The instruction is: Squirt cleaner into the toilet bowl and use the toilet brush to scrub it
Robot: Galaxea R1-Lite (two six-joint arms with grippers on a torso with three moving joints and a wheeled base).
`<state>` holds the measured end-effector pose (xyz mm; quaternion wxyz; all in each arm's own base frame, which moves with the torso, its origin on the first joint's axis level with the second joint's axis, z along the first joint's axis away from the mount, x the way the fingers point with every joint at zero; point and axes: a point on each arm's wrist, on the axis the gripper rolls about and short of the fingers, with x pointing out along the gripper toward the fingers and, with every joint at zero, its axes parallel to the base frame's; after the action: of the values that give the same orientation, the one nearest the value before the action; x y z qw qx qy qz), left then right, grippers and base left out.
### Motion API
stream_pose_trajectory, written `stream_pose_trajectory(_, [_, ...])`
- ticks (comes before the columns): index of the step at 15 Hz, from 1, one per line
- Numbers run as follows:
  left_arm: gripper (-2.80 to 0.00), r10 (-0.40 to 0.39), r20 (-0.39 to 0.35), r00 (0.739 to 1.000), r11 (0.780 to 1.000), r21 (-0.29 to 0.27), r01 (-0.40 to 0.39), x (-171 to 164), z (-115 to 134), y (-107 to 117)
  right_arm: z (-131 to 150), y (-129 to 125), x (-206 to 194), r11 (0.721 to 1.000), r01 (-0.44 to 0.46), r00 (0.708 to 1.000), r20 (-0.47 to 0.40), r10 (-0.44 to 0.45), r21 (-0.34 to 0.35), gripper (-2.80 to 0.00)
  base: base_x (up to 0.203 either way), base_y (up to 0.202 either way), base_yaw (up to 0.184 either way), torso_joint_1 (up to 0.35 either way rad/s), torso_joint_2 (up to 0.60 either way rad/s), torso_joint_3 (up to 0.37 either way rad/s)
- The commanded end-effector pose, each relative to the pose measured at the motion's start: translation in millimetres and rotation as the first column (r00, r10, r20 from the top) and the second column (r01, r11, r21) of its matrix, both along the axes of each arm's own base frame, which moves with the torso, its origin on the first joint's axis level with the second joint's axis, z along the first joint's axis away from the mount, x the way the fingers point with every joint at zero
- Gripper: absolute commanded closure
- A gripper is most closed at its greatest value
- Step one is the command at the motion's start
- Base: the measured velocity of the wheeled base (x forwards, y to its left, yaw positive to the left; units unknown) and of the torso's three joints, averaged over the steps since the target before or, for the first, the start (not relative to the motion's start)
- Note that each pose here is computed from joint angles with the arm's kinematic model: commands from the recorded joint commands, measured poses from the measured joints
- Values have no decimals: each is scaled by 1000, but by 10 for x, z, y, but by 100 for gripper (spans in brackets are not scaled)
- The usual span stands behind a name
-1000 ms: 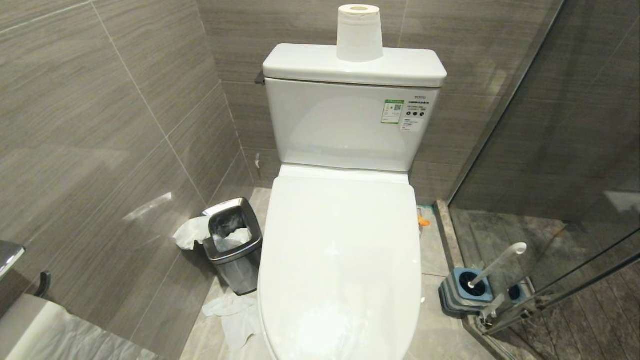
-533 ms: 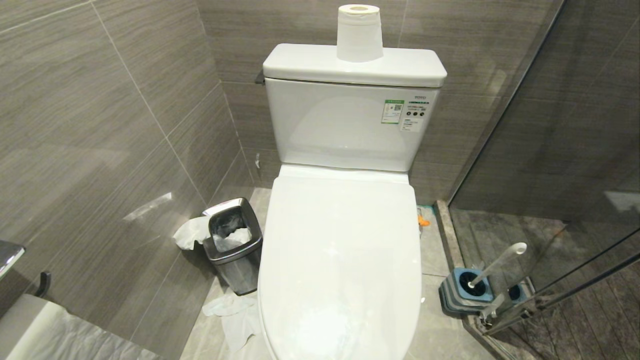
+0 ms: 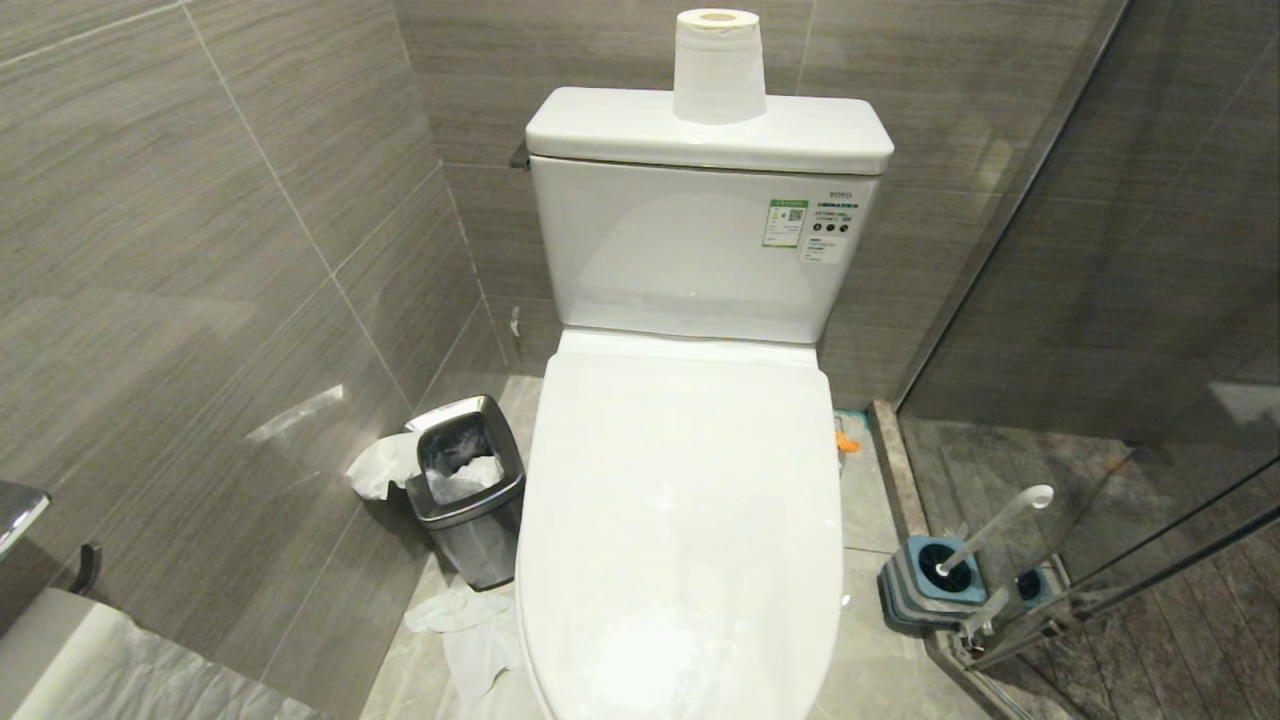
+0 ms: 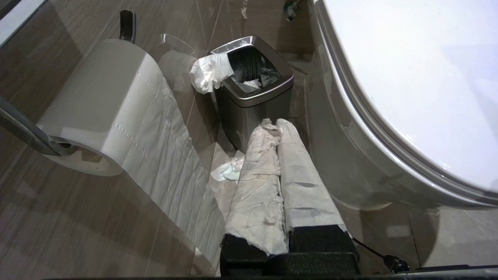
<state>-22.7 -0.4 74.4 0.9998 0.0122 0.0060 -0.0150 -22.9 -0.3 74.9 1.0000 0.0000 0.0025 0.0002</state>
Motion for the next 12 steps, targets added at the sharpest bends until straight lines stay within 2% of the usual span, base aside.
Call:
stream_pose_trajectory(1, [0,-1,-1,1000,1000,0,1,1,0,0,0,0,1,1000,-1,1000,-1,1,0,0,0,0,0,0,0,0])
stream_pose_trajectory(12, [0,0,-1,1000,1000,0,0,1,0,0,0,0,1,1000,0,1000,-1,0,2,0,0,0,0,0,0,0])
